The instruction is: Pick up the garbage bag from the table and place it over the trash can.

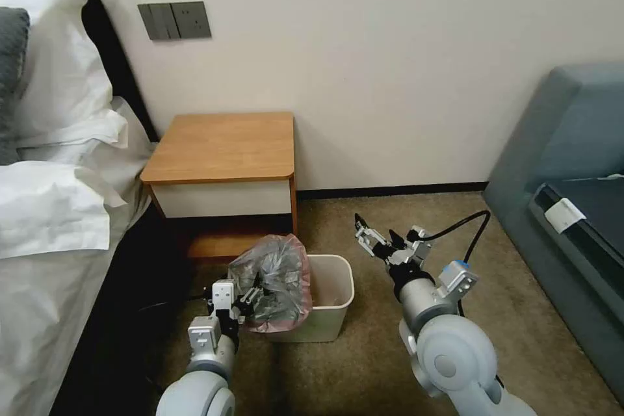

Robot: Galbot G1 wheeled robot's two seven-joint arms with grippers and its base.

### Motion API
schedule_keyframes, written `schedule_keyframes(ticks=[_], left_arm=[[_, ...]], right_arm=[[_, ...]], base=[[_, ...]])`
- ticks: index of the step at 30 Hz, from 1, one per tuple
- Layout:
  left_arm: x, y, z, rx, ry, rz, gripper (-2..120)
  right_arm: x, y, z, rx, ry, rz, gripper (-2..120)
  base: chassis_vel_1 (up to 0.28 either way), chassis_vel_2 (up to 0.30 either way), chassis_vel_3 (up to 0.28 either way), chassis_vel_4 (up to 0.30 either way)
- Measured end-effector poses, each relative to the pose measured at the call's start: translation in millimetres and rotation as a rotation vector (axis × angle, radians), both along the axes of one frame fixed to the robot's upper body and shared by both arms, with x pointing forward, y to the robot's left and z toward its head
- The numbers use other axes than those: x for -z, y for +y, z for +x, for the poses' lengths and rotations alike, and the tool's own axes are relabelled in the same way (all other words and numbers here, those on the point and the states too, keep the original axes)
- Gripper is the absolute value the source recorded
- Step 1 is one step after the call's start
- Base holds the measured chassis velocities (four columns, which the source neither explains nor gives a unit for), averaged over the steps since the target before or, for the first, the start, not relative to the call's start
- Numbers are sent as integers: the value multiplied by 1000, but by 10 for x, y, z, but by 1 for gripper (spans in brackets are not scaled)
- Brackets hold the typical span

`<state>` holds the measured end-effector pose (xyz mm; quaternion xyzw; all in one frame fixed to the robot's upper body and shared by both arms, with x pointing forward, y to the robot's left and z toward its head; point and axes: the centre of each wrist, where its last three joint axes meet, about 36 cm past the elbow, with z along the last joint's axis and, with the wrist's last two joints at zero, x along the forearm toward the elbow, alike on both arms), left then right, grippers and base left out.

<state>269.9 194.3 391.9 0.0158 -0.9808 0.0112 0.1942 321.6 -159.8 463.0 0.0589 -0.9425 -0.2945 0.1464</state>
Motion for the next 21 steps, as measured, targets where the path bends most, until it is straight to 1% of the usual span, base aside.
schedule_keyframes(ticks=[2, 3, 5, 6, 9, 10, 15, 17, 18, 20, 21], left_arm=[[-42, -2, -4, 2, -14, 4, 74], [-96, -5, -9, 4, -30, 9, 74], [-187, -16, -20, 28, -54, 5, 74], [-187, -16, -20, 28, -54, 5, 74], [-212, -36, 1, 65, -67, 0, 74], [-212, -36, 1, 65, -67, 0, 74], [-142, -77, 82, 79, -49, -23, 74], [-120, -110, 105, 67, -13, -50, 74], [-120, -110, 105, 67, -13, -50, 74], [-97, -130, 114, 38, 24, -60, 74], [-97, -130, 114, 38, 24, -60, 74]], right_arm=[[0, 7, -3, -1, 0, 1, 100], [0, 14, -5, -2, 0, 2, 100], [3, 32, -10, -2, 0, 3, 100], [3, 32, -10, -2, 0, 3, 100], [27, 53, -10, -1, 3, 1, 100], [27, 53, -10, -1, 3, 1, 100], [57, 66, -7, 6, 1, -6, 100], [65, 72, -12, 7, 3, -6, 100], [65, 72, -12, 7, 3, -6, 100], [75, 78, -12, 8, 3, -9, 100], [75, 78, -12, 8, 3, -9, 100]], base=[[0, 0, 0, 0], [0, 0, 0, 0], [0, 0, 0, 0], [0, 0, 0, 0], [0, 0, 0, 0], [0, 0, 0, 0], [0, 0, 0, 0], [0, 0, 0, 0], [0, 0, 0, 0], [0, 0, 0, 0], [0, 0, 0, 0]])
